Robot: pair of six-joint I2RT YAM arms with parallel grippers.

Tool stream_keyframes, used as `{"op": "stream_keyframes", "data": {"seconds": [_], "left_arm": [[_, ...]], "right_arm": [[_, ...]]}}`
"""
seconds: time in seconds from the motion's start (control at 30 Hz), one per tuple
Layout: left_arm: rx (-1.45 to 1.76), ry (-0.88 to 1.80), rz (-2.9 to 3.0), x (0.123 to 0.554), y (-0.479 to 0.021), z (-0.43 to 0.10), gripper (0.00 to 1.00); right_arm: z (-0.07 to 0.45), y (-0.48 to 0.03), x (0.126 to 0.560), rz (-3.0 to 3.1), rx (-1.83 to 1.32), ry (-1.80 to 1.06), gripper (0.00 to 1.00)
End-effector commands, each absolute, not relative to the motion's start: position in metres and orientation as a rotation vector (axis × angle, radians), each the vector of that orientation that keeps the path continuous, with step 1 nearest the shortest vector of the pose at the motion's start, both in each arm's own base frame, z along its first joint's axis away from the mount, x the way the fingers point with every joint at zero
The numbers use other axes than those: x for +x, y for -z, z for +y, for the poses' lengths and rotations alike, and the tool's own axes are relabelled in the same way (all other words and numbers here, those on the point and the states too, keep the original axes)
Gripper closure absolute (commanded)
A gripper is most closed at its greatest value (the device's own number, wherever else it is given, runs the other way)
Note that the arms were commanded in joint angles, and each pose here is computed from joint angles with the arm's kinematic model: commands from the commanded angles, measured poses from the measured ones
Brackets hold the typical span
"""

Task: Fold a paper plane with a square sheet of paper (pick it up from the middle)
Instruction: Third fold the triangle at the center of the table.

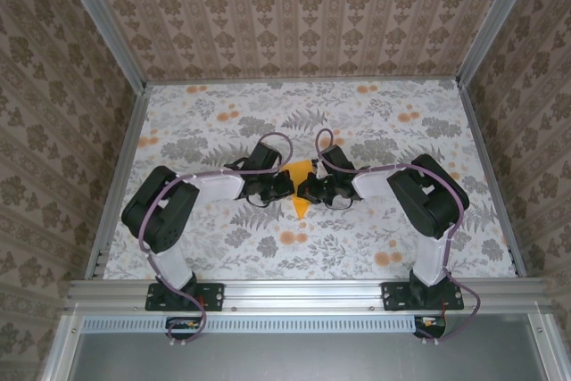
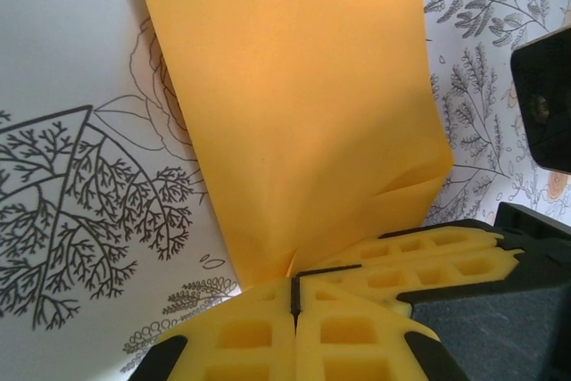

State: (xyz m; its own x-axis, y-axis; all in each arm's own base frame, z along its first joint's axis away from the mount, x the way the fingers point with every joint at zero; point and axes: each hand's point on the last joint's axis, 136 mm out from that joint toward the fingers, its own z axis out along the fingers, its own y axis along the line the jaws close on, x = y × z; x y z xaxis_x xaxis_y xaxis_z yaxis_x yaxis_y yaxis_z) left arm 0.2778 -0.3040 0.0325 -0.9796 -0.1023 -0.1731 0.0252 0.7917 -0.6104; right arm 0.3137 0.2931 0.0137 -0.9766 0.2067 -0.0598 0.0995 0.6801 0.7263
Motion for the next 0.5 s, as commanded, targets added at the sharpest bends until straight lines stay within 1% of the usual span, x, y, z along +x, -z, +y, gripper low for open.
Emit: {"op": "stream_keyframes", "data": {"seconds": [0.0,0.3,0.47], "left_arm": [[-0.07,0.978,2.798,0.279,-0.033,-0.311,1.0],[-0.085,0.907,2.857,0.276,-0.024,-0.306,1.0],[-0.097,0.839,2.91,0.271,-0.012,-0.298,1.0]], "right_arm": [[0.27,0.022,0.293,2.882,0.331,-1.025,1.0],[0.275,0.011,0.295,2.851,0.328,-1.081,1.0],[0.284,-0.022,0.3,2.765,0.244,-1.19,1.0]]}}
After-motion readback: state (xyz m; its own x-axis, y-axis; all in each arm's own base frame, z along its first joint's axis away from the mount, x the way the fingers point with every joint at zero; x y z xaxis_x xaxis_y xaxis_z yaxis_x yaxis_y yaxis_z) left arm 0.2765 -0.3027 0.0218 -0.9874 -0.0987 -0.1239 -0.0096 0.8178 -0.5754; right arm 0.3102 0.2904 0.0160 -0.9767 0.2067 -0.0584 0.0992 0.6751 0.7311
